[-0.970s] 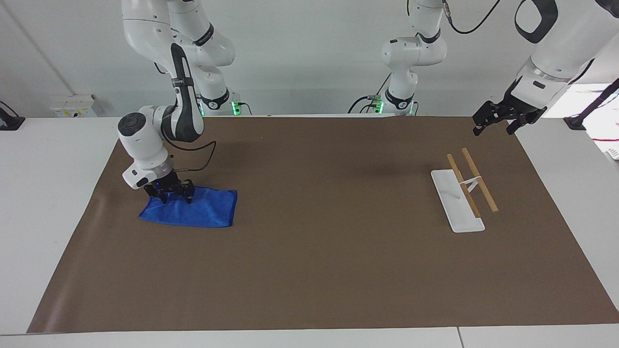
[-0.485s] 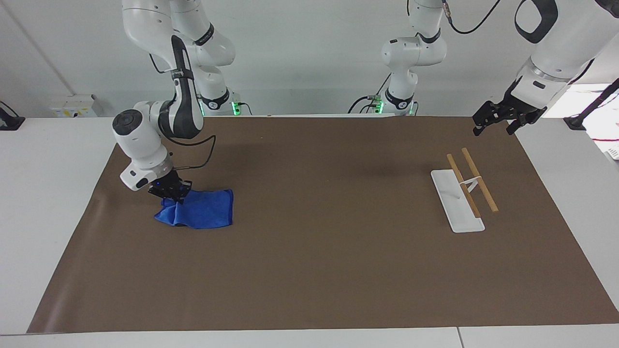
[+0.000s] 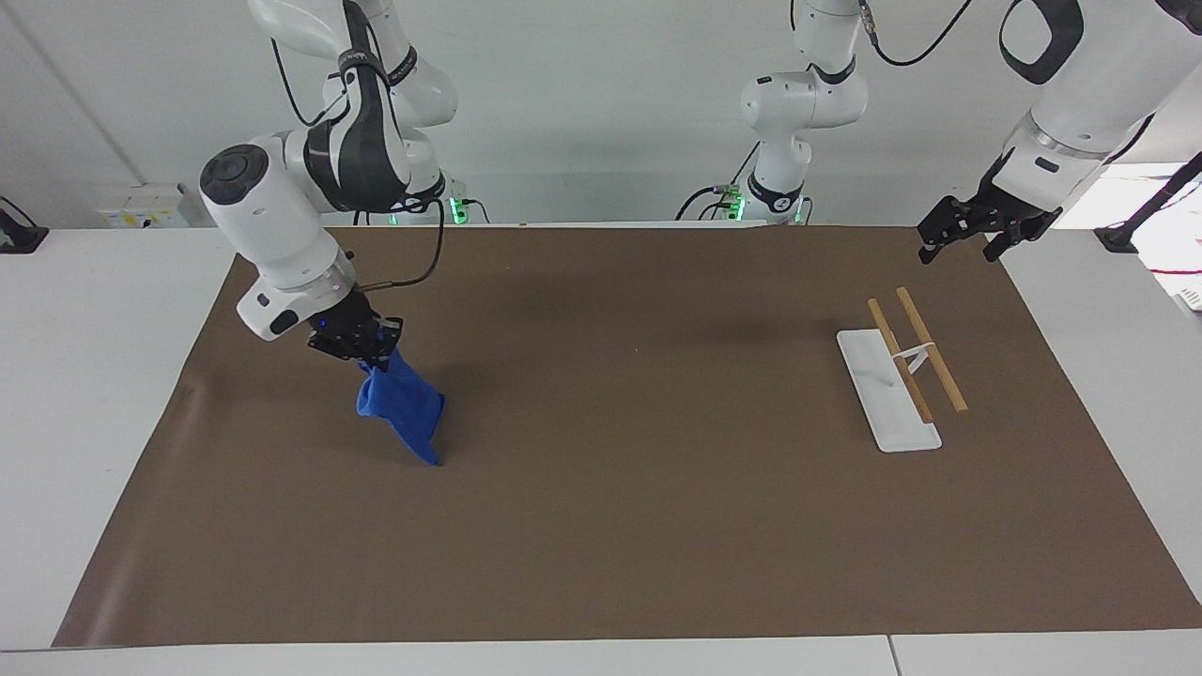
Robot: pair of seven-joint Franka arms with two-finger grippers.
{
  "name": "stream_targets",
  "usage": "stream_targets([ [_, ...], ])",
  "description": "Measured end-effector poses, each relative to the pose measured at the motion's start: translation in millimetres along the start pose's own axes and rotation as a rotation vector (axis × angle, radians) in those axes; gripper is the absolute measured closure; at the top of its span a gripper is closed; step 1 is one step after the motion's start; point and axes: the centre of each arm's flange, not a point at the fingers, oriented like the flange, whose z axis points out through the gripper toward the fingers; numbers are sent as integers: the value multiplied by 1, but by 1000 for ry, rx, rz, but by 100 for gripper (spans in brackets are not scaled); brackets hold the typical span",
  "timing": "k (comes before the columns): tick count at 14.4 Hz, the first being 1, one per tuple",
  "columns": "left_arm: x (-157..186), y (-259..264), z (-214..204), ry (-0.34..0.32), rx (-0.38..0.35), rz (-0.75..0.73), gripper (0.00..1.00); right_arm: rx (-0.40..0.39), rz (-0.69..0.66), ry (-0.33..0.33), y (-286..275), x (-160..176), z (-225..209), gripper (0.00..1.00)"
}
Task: Right arm passes towel to left arm to hang
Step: 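Lift the blue towel and carry it toward the left gripper, then bring the towel forward while the left gripper reaches toward it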
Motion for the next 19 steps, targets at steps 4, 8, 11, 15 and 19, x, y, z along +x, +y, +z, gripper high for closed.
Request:
stream_targets([
  [4, 0, 0, 0, 0, 0, 0, 0, 180, 193, 28, -68, 2, 1, 93],
  [8, -2, 2, 2, -16, 0, 4, 0, 415, 408, -11, -141, -10, 11, 93],
  [11, -5, 10, 6, -47, 0, 8, 0, 571, 589, -52, -166, -13, 3, 93],
  [15, -2, 50, 15, -14, -18, -207, 0, 734, 796, -107, -218, -32, 3, 93],
  [19, 0, 106, 37, -35, -155, -560, 0, 819, 928, -132, -279, -67, 16, 93],
])
